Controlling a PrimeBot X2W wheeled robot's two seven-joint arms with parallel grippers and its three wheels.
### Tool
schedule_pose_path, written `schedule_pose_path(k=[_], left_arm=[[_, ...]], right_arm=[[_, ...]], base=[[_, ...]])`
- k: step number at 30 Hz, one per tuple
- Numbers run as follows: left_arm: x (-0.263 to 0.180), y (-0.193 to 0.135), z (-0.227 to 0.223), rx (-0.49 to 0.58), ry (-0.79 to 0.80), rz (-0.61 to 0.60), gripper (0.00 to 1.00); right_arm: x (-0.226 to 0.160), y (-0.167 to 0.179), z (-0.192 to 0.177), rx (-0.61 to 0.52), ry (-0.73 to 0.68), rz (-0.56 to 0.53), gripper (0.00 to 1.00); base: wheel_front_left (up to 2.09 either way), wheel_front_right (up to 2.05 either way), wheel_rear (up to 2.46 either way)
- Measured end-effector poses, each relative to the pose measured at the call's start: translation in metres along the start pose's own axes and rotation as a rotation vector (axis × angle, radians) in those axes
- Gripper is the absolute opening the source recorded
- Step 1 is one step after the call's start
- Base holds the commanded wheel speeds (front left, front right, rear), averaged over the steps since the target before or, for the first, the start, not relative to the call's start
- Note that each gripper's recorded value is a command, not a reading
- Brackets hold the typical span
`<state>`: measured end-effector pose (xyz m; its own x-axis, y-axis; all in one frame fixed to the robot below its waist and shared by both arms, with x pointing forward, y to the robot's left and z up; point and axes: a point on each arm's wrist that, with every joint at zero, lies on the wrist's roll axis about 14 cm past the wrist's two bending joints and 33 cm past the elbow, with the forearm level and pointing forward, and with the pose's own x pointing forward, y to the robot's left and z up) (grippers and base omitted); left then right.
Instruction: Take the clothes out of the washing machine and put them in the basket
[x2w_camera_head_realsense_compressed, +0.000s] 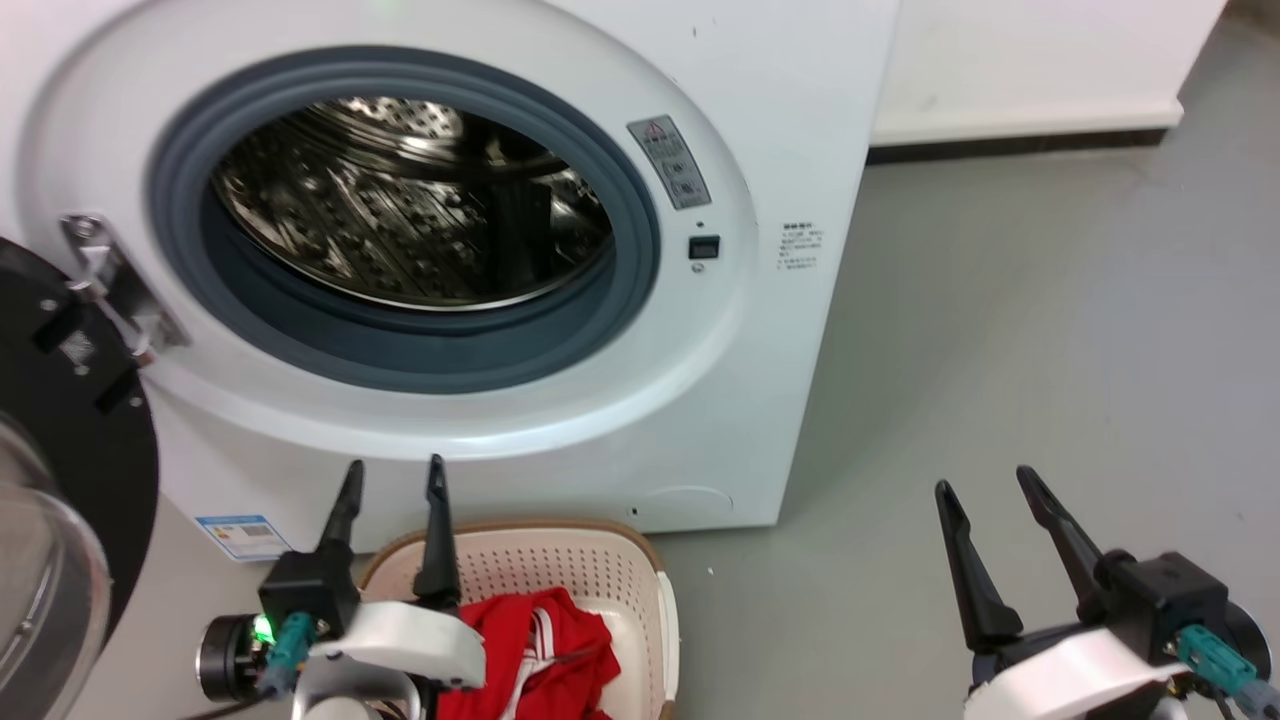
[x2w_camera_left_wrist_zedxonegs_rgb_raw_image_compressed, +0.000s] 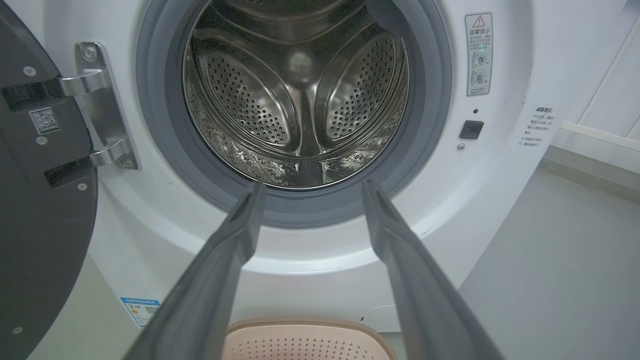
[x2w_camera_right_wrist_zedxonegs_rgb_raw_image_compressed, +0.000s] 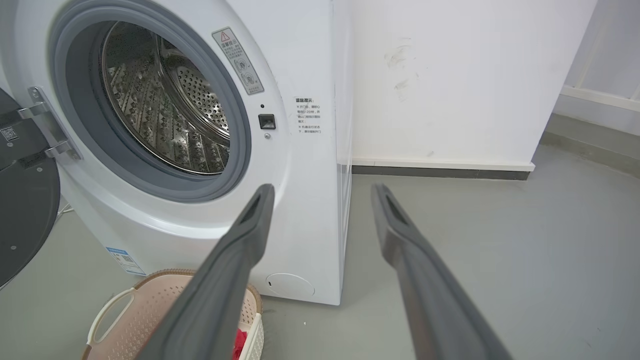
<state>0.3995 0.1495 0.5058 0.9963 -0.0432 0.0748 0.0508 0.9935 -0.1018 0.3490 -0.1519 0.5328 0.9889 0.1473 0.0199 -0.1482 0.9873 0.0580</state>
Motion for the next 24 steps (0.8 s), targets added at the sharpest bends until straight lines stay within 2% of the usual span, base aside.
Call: schedule_pose_path(k=[9, 15, 24], left_arm=[[-0.031, -0.009, 0.043, 0.036, -0.118, -0.014, 1.0], [-0.046, -0.007, 0.058, 0.051, -0.138, -0.013, 1.0], [-0.061, 0.001, 0.047, 0.05, -0.075, 0.01, 1.0]], right_arm=[[-0.013, 0.005, 0.011, -0.013, -0.032, 0.013, 1.0], [-0.021, 0.003, 0.01, -0.017, -0.028, 0.004, 1.0], [-0.022, 0.006, 0.013, -0.016, -0.033, 0.014, 1.0]], base=[[0.0, 0.0, 0.0], [0.0, 0.0, 0.0], [0.0, 0.0, 0.0]])
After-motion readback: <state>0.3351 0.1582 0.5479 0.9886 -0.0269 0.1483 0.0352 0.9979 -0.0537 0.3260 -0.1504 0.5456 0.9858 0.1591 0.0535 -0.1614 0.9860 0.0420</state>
